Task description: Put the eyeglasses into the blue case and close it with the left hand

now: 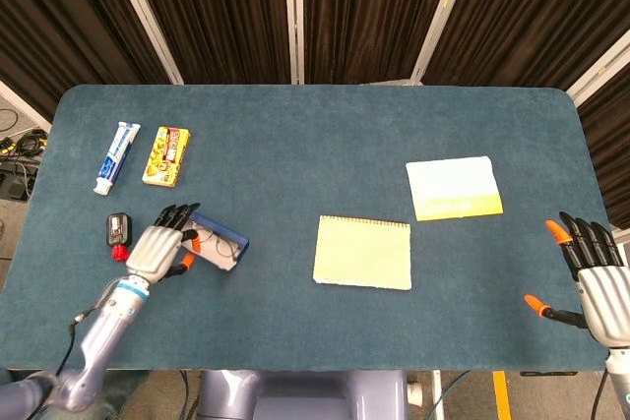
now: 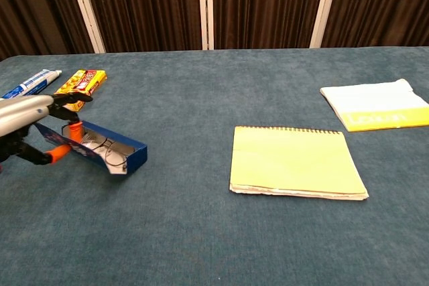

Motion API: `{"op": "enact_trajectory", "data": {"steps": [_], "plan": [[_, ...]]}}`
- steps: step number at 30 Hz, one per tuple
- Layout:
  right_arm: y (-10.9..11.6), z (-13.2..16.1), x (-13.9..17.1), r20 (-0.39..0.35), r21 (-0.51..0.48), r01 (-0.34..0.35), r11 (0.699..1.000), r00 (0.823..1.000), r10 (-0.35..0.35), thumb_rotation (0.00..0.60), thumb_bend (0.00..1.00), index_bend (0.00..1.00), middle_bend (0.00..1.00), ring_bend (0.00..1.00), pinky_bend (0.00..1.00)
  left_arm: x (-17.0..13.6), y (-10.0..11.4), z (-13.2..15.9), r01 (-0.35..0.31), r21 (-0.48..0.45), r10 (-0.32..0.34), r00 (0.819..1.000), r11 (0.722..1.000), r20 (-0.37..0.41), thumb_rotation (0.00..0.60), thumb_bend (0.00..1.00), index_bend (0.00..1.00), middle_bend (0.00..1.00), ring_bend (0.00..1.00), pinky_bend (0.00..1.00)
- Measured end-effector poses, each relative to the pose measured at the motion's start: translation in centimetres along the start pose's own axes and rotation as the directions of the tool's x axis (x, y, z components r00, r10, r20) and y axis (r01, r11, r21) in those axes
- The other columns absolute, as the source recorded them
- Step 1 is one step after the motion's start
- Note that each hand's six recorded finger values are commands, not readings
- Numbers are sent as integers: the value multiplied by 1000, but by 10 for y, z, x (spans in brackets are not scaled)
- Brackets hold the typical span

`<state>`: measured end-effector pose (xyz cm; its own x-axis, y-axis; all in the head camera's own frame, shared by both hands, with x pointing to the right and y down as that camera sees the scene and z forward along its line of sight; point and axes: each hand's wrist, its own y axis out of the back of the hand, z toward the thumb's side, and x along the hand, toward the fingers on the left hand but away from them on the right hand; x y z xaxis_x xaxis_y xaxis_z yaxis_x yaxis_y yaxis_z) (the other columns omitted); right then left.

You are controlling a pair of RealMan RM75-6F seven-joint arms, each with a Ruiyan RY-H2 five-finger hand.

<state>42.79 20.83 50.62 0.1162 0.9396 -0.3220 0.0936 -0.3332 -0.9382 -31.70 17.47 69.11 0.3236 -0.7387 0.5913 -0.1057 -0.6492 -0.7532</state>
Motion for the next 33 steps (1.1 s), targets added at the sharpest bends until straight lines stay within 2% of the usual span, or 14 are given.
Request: {"op": "enact_trajectory", "data": {"steps": [9,14,20,25,28,32,33], "plan": [[2,2,2,-7,-2,7,1000,1000,-7,600,0,8,0,0,0,-42,21,-1,95,39,-93,995,995,-38,600,524,672,0,0,0],[1,1,1,-5,2,5,1000,1000,-4,600,0,8,0,0,0,-40,8,3,136,36,-135,990,990,-45,600,525,667,0,0,0],[1,0,0,-1,2,5,1000,1000,-5,600,0,8,0,0,0,-28,-5,10,147,34,-146,989,989,-38,600,526,659,0,0,0],[2,-1,0,2,0,5,1000,1000,-5,600,0,8,0,0,0,-22,-10,15,148,38,-147,989,988,-31,600,524,596,0,0,0],[2,-1,0,2,-1,5,1000,1000,-5,600,0,8,0,0,0,-21,-11,15,144,41,-143,989,989,-34,600,512,458,0,0,0],[2,-1,0,1,-1,4,1000,1000,-4,600,0,8,0,0,0,-18,-11,14,135,33,-134,990,990,-40,600,459,86,0,0,0],[1,-1,0,1,0,4,1000,1000,-4,600,0,8,0,0,0,-18,-11,14,132,28,-131,991,991,-40,600,427,24,0,0,0]]}}
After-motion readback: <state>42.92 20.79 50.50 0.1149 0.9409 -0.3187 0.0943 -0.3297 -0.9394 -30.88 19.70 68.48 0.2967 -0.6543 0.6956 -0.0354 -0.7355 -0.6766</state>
